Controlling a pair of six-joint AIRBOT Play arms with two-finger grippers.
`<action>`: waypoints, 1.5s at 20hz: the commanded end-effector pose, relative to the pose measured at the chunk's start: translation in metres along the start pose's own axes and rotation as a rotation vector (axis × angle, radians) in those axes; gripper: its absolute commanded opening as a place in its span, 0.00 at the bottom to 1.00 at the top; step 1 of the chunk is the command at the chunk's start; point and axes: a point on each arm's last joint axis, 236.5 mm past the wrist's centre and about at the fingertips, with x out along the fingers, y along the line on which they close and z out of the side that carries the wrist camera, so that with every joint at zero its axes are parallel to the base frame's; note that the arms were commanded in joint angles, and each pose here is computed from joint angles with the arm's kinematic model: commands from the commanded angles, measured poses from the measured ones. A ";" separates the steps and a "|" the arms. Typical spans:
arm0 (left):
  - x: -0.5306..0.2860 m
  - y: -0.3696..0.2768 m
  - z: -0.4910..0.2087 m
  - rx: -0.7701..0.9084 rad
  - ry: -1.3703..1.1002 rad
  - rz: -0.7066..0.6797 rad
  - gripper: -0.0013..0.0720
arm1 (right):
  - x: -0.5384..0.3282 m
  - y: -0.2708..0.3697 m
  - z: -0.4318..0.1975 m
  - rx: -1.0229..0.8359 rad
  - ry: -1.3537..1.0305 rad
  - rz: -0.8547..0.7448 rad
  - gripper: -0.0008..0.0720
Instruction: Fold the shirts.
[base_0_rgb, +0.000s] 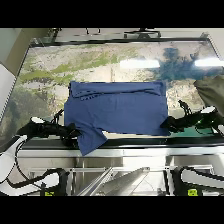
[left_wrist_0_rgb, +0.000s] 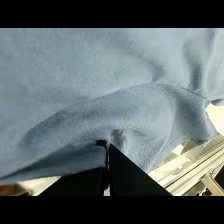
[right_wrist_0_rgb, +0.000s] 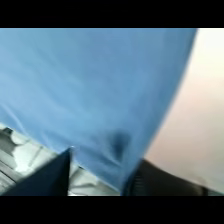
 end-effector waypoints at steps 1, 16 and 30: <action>0.000 -0.002 -0.001 0.004 0.004 -0.004 0.06 | -0.002 0.011 -0.010 -0.005 0.027 0.075 0.15; -0.156 -0.126 0.110 0.305 -0.399 -0.230 0.06 | -0.070 0.089 0.102 -0.053 -0.435 0.404 0.03; -0.101 -0.144 0.299 0.449 -0.419 -0.204 0.06 | -0.054 0.057 0.255 -0.094 -0.611 0.224 0.03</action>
